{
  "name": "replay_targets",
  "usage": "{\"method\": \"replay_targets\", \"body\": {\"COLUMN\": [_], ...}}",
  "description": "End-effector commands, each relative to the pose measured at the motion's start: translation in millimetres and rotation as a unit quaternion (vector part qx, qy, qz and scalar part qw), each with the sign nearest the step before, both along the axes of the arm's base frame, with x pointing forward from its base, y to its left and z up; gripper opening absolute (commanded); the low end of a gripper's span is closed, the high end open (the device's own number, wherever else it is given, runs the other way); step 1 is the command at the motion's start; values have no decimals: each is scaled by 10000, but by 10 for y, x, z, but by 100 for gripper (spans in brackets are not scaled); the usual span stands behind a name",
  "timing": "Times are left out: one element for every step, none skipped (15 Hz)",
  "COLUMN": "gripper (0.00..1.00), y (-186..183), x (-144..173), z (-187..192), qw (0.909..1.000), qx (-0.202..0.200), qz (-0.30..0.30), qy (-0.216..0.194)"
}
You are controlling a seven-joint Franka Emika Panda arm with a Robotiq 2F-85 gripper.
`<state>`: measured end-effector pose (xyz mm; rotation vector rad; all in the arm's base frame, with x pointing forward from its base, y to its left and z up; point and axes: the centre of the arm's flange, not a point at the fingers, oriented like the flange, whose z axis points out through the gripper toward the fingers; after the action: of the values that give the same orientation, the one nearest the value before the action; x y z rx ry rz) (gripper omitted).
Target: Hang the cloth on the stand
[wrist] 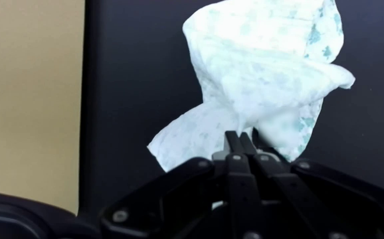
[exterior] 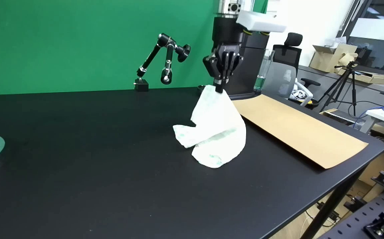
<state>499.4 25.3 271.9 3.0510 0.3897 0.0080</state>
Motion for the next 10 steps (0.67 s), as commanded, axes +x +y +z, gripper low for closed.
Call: {"method": "replay_targets", "body": {"gripper": [0, 0, 0, 0, 0, 0, 0, 0, 0, 0], "y": [179, 248, 305, 387, 464, 552, 658, 766, 862, 965], "x": [103, 147, 181, 234, 283, 335, 385, 443, 489, 537], "z": [630, 816, 970, 1138, 1285, 1424, 1555, 1677, 1781, 1887], "qw": [9990, 9981, 9972, 9961, 9950, 9939, 9928, 9916, 9910, 9903], "qx": [-235, -318, -375, -437, -474, -510, -536, -574, -587, -588], "qz": [-193, -169, -161, -152, -149, -159, -196, -212, -217, -223], "qy": [-339, -493, -621, -756, -862, -964, -1049, -1135, -1180, -1236]}}
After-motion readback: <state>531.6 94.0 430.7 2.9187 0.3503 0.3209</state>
